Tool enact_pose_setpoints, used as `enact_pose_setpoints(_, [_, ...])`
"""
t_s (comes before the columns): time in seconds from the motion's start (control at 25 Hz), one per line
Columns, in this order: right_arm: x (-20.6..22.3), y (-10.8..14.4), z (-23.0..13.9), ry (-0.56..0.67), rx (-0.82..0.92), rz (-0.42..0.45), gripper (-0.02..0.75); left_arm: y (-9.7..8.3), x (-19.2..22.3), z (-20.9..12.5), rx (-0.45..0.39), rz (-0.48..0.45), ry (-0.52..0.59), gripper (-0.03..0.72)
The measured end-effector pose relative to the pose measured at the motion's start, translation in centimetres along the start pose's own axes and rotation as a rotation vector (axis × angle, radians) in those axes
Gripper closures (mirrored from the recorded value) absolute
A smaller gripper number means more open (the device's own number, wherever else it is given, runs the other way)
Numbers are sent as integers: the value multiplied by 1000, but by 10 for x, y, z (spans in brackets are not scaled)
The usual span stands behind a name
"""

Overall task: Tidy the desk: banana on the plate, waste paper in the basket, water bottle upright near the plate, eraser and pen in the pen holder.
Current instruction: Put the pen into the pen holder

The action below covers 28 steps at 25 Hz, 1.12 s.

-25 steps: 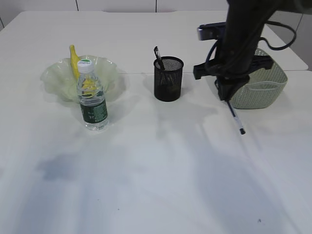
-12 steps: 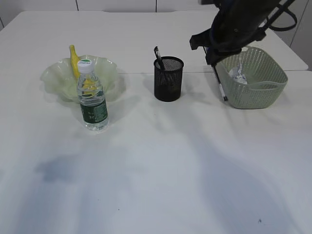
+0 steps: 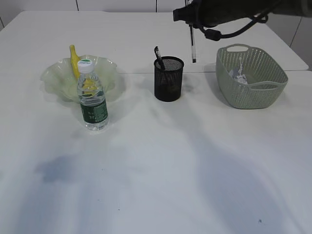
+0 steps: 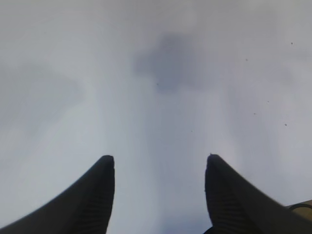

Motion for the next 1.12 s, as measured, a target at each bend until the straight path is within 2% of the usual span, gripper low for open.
enact_pose_setpoints(0.32, [40,4,-5,-197,4,-37,692,0,0,0,0,0,1,273])
enact_pose_setpoints(0.6, [66,10,-26,-215,17,-35,692,0,0,0,0,0,0,273])
enact_pose_setpoints(0.84, [76,16,-22,-298,10,-15,692,0,0,2,1,-2,-12,273])
enact_pose_setpoints(1.12, [82,22,-27,-310,-47,8,692,0,0,2,1,-2,-14,273])
Point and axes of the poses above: a point on each arm's last joint axis where the gripper is mounted, x pointing out along that axis toward the gripper, y along the wrist's bending axis when the last joint is at zero, z = x × y, the point moved 6 cm from there along x, pointing out along that axis toward the gripper, and after that the axes turned 15 degrees about -x, right-handed, at the moved point
